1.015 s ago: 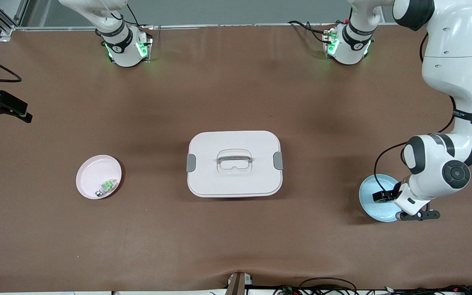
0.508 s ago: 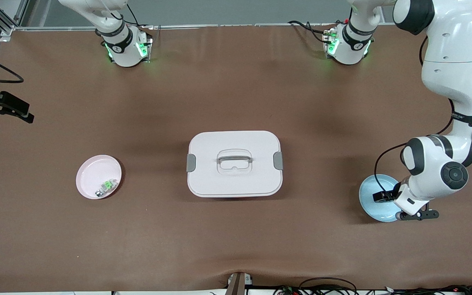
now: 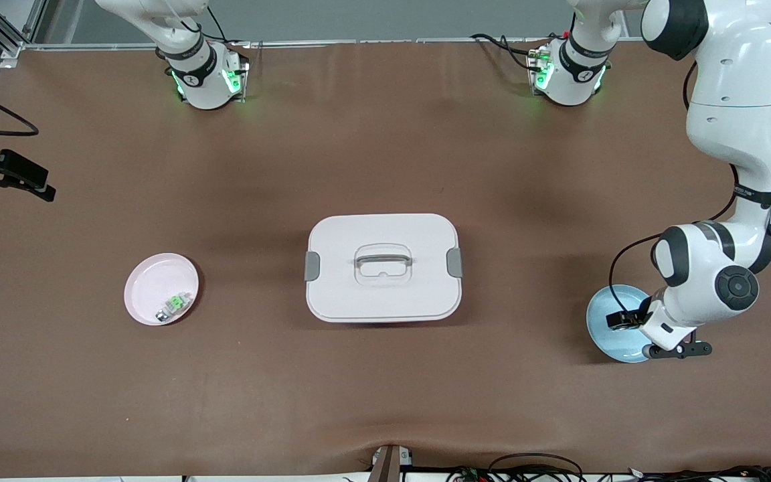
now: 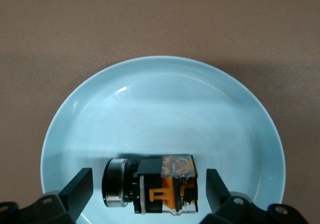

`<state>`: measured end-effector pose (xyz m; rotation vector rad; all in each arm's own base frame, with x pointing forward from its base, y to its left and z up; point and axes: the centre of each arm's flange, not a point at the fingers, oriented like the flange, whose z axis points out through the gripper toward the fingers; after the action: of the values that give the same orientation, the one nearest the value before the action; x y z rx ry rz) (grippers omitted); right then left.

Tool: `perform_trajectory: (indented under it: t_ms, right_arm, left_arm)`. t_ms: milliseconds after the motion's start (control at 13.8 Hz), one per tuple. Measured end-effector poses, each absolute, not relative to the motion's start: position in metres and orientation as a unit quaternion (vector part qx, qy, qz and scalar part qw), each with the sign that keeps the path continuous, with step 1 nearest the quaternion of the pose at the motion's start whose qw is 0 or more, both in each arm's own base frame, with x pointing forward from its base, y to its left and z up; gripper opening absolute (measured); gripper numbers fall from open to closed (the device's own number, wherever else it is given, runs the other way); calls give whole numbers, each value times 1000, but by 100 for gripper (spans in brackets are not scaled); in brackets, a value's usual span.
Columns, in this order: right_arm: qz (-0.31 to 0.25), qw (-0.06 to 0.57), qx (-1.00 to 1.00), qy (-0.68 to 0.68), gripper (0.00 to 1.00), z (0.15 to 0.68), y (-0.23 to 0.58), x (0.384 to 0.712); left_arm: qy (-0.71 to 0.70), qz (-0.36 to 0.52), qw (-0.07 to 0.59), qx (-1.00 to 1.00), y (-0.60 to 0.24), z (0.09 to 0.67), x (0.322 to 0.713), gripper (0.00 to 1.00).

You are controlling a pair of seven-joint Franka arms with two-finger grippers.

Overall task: Transfer orange switch to right arm and place
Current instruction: 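Close the left gripper on the orange switch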

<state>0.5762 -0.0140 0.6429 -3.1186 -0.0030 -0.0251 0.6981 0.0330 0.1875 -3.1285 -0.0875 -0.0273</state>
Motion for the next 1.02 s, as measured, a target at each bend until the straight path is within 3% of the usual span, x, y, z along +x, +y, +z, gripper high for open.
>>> perform_trajectory:
  t_ms: [290,435,508,1015]
  right_arm:
    - [-8,11,-1000,-1,100,643,-14,576]
    - [-8,11,-1000,-1,100,643,-14,576]
    - [-8,11,-1000,-1,100,643,-14,576]
    - [-8,11,-1000,-1,100,643,-14,576]
  left_arm:
    - [-28,-1,6,-1000,33,181,693,93]
    - [-28,-1,6,-1000,33,181,693,75]
    - [-28,-2,6,-1000,33,181,693,72]
    - [-28,-11,6,-1000,33,188,697,72]
